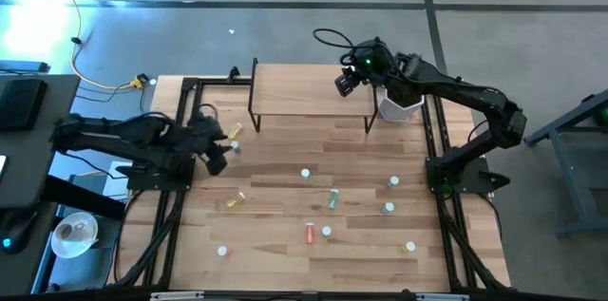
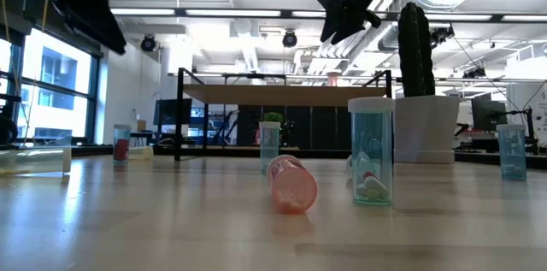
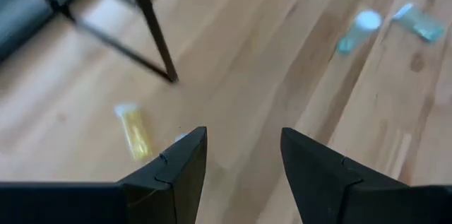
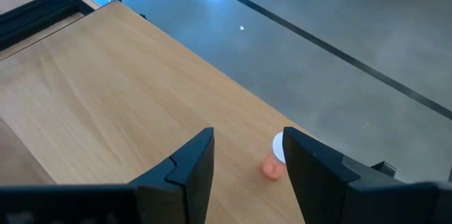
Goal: Pick and place medicine bottles onto shelf by color
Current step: Put the blue pill bottle on the shelf
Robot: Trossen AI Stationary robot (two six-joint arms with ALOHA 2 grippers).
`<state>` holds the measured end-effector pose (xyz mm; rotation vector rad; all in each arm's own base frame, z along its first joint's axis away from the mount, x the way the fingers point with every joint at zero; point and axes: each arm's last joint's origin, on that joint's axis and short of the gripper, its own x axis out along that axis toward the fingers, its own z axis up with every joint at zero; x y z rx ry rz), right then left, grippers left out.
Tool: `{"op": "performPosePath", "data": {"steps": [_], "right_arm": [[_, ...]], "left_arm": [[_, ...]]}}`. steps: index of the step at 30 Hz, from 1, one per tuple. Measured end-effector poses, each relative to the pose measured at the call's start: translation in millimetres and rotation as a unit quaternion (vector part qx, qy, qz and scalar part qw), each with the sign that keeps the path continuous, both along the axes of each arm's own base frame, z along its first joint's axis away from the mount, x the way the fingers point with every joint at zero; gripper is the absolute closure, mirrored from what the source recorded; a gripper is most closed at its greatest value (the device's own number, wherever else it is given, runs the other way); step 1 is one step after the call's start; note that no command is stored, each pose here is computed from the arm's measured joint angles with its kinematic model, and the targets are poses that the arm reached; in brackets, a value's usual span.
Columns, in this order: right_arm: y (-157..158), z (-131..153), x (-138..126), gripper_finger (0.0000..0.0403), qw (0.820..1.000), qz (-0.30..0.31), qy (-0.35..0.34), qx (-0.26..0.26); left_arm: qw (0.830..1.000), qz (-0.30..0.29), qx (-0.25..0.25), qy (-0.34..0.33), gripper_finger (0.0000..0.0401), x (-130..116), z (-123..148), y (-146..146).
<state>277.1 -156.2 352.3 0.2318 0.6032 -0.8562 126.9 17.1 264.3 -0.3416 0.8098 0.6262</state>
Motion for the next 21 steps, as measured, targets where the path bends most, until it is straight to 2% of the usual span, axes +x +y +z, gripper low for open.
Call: {"op": "performPosePath", "data": {"steps": [3, 10, 21], "right_arm": [[0, 0, 0, 0.0242, 1.000, 0.000, 0.000, 0.000], [2, 0, 1, 0.0242, 1.000, 0.008, -0.001, 0.004], [3, 0, 1, 0.0242, 1.000, 0.009, 0.000, 0.004]], "left_arm": [[0.998, 0.039, -0.040, 0.021, 0.0229, 10, -8, 8], [0.986, 0.130, -0.082, 0.064, 0.0229, 24, -25, 29], [0.969, 0.185, -0.103, 0.128, 0.0229, 35, -46, 50]]}}
